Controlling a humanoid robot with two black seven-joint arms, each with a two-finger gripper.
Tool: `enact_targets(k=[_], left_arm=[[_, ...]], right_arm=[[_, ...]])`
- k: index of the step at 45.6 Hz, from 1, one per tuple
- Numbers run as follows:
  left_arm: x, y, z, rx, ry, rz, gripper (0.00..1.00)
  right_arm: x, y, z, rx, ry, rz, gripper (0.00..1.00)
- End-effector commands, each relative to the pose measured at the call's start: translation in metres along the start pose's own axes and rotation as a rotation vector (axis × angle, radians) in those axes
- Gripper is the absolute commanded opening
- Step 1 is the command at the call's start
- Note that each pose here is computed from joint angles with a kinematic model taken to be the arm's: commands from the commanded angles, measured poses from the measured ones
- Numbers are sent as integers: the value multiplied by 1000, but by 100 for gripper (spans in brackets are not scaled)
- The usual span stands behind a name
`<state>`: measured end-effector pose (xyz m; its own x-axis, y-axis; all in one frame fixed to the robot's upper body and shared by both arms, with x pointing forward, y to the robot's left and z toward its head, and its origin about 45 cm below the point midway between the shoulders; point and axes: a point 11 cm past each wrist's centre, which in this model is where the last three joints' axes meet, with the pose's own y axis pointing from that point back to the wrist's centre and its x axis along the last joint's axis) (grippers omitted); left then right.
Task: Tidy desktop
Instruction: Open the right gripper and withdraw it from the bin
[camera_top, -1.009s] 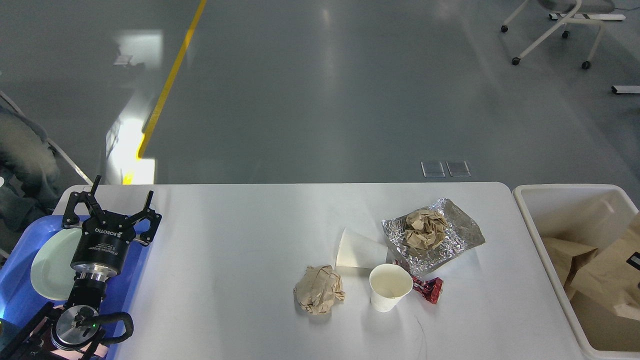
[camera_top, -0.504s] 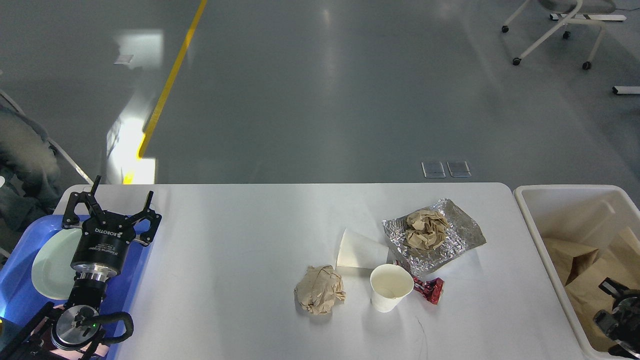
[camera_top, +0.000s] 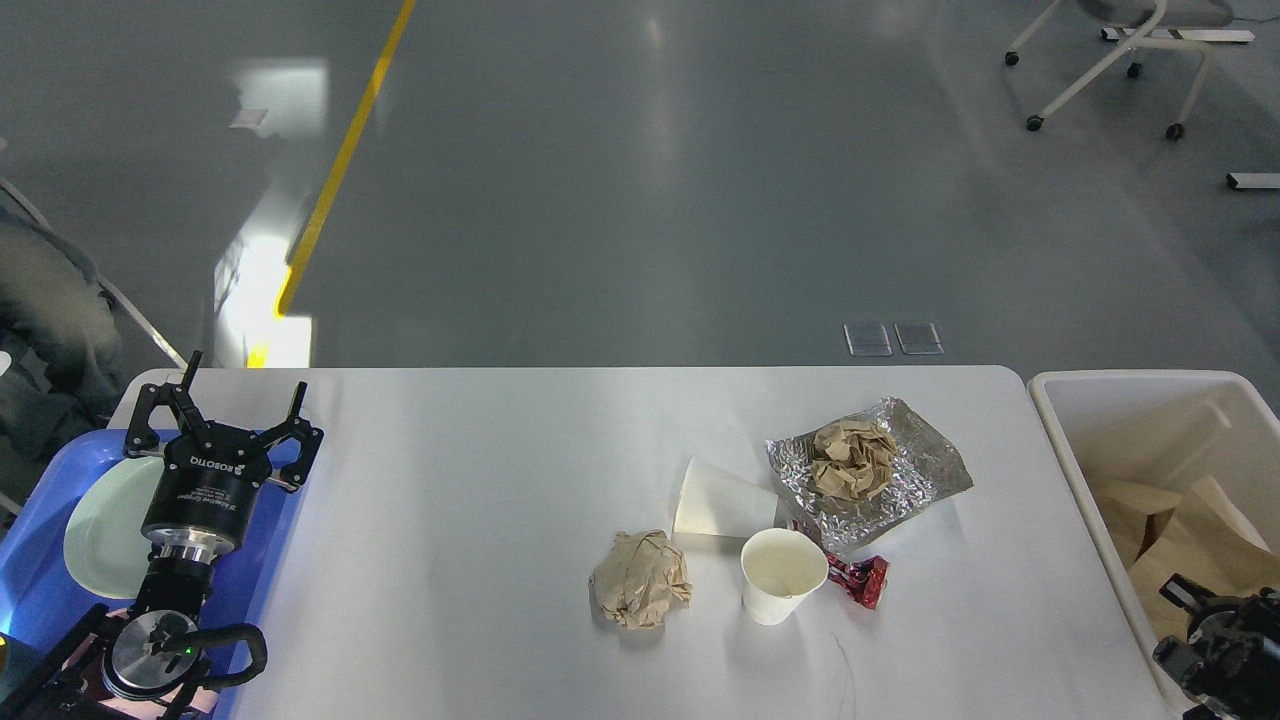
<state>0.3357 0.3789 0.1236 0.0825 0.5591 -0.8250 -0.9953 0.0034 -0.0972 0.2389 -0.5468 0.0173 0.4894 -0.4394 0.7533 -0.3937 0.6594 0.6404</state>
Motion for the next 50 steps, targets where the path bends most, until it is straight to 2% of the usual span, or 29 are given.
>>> enact_targets(k=[1,23,38,46,50], left_arm=[[0,0,0,0,0,1,97],[0,-1,1,-1,-1,-2,97],[0,0,0,0,0,0,97],[-1,-1,0,0,0,-2,97],[0,0,0,0,0,1,97]], right_arm=[[5,0,-1,3,-4,29,100],[9,1,-11,24,25,-13,100],[109,32,-45,117,268,-202,100],[164,81,-89,183,370,-344,100],[174,106,-109,201,448,-410,100]])
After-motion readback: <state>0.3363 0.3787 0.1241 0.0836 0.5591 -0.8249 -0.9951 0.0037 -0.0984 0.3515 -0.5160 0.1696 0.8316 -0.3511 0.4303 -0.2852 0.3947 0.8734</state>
